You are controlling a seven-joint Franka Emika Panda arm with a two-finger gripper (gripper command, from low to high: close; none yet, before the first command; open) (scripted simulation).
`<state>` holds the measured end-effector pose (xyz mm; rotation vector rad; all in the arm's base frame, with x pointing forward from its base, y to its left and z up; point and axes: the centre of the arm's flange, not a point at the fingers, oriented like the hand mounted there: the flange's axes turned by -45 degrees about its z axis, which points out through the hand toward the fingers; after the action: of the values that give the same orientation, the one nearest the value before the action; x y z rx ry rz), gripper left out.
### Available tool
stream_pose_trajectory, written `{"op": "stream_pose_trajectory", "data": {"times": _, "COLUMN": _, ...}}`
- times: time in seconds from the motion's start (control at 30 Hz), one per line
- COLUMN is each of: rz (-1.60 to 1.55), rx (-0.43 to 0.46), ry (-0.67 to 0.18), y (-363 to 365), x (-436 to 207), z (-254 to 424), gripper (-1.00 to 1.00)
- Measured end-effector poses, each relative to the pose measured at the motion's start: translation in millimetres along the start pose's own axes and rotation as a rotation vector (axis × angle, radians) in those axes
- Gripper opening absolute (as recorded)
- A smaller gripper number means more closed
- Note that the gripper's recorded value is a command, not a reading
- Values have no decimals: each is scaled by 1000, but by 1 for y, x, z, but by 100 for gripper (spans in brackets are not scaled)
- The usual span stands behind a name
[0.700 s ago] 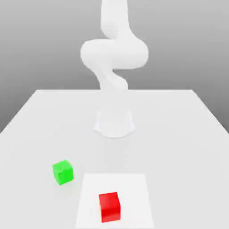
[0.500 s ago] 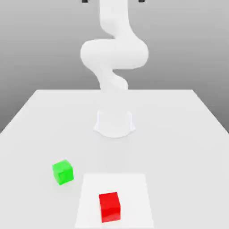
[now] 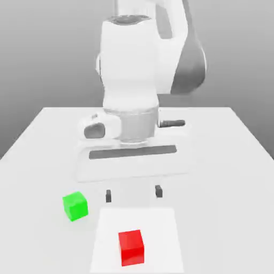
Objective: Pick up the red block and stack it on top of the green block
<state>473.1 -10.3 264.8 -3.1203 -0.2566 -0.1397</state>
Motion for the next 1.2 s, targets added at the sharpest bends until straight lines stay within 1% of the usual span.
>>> {"op": "stream_pose_trajectory", "data": {"times": 0.07, "rz": -14, "rx": 0, "ry": -60, "y": 0, "x": -14, "z": 36, "gripper": 0}}
{"op": "stream_pose_trajectory", "data": {"times": 0.1, "rz": -18, "rx": 0, "ry": -75, "y": 0, "x": -17, "z": 51, "gripper": 0}}
{"op": "stream_pose_trajectory", "data": {"times": 0.23, "rz": -22, "rx": 0, "ry": -89, "y": 0, "x": -24, "z": 102, "gripper": 0}}
{"op": "stream_pose_trajectory", "data": {"times": 0.27, "rz": -22, "rx": 0, "ry": -89, "y": 0, "x": -26, "z": 112, "gripper": -100}}
{"op": "stream_pose_trajectory", "data": {"times": 0.5, "rz": -22, "rx": 0, "ry": -90, "y": 0, "x": -26, "z": 114, "gripper": -100}}
{"op": "stream_pose_trajectory", "data": {"times": 0.67, "rz": -21, "rx": 0, "ry": -90, "y": 1, "x": -22, "z": 62, "gripper": -100}}
{"op": "stream_pose_trajectory", "data": {"times": 0.73, "rz": 18, "rx": -11, "ry": -91, "y": 26, "x": -40, "z": 45, "gripper": -100}}
{"op": "stream_pose_trajectory", "data": {"times": 0.87, "rz": 173, "rx": -28, "ry": -95, "y": 100, "x": -107, "z": 20, "gripper": -100}}
{"op": "stream_pose_trajectory", "data": {"times": 1.03, "rz": 259, "rx": -17, "ry": -91, "y": 125, "x": -179, "z": 4, "gripper": -100}}
{"op": "stream_pose_trajectory", "data": {"times": 1.2, "rz": 276, "rx": -8, "ry": -86, "y": 128, "x": -192, "z": 37, "gripper": -100}}
